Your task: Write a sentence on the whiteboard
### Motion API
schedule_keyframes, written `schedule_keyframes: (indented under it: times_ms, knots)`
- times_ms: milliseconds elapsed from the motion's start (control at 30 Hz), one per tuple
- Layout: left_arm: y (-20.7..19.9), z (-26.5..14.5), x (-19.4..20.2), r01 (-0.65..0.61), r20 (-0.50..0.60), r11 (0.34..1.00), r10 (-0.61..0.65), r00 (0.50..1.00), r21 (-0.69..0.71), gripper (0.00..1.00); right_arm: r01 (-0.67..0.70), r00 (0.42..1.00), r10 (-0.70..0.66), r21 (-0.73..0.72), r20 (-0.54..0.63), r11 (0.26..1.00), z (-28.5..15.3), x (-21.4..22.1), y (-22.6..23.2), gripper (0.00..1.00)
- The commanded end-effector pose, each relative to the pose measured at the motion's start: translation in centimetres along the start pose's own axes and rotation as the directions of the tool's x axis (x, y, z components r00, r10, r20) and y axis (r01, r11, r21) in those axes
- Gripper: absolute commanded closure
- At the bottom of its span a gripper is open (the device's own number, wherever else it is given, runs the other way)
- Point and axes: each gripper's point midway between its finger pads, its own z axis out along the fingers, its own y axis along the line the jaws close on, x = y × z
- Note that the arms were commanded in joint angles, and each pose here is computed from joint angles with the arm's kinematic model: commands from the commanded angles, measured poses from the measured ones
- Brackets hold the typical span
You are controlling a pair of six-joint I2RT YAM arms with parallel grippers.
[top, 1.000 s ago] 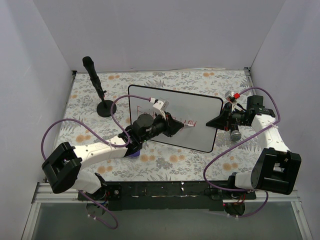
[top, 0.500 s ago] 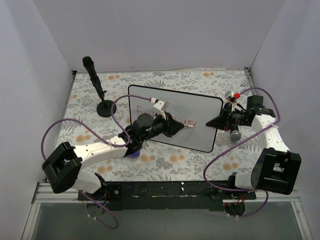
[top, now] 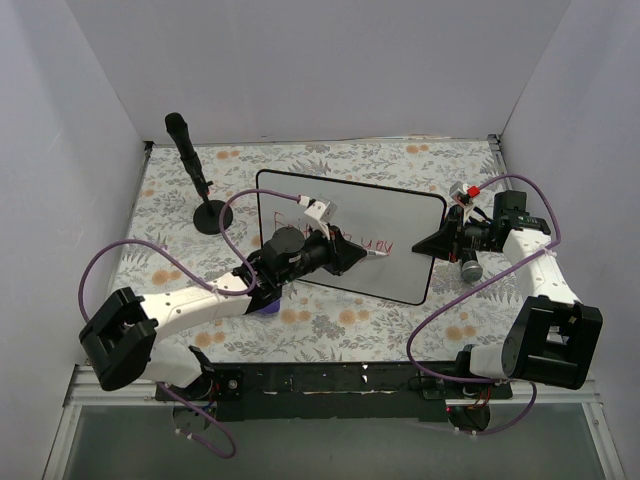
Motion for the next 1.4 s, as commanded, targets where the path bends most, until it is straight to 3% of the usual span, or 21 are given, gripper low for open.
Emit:
schedule_keyframes:
  times_ms: [0, 300, 667, 967, 1367]
  knots:
    - [-1.7, -2.0, -4.3, -0.043, 0.095, 0.999, 0.042, 0.995, 0.003, 1.0, 0.064, 0.998, -0.064, 0.015, -0.018, 0.998, -0.1, -0.5, 0.0, 0.99]
    - [-1.2, -5.8, -6.5, -0.041, 0.171, 0.997, 0.05, 0.984, -0.06, 1.0, 0.052, 0.998, -0.052, 0.019, -0.026, 0.998, -0.1, -0.5, -0.2, 0.99]
    - [-1.4, -9.4, -6.0, 0.059, 0.268, 0.998, -0.06, 0.962, 0.009, 1.0, 0.056, 0.998, -0.055, 0.025, -0.039, 0.998, -0.2, -0.1, 0.0, 0.99]
    - [-1.6, -11.5, -4.9, 0.058, 0.282, 0.997, -0.071, 0.957, 0.055, 1.0, 0.06, 0.997, -0.059, 0.027, -0.053, 0.998, -0.2, 0.4, 0.0, 0.99]
    - [-2.0, -11.2, -4.0, 0.051, 0.255, 0.995, -0.072, 0.964, 0.091, 1.0, 0.058, 0.997, -0.057, 0.017, -0.055, 0.998, -0.2, 0.7, 0.3, 0.99]
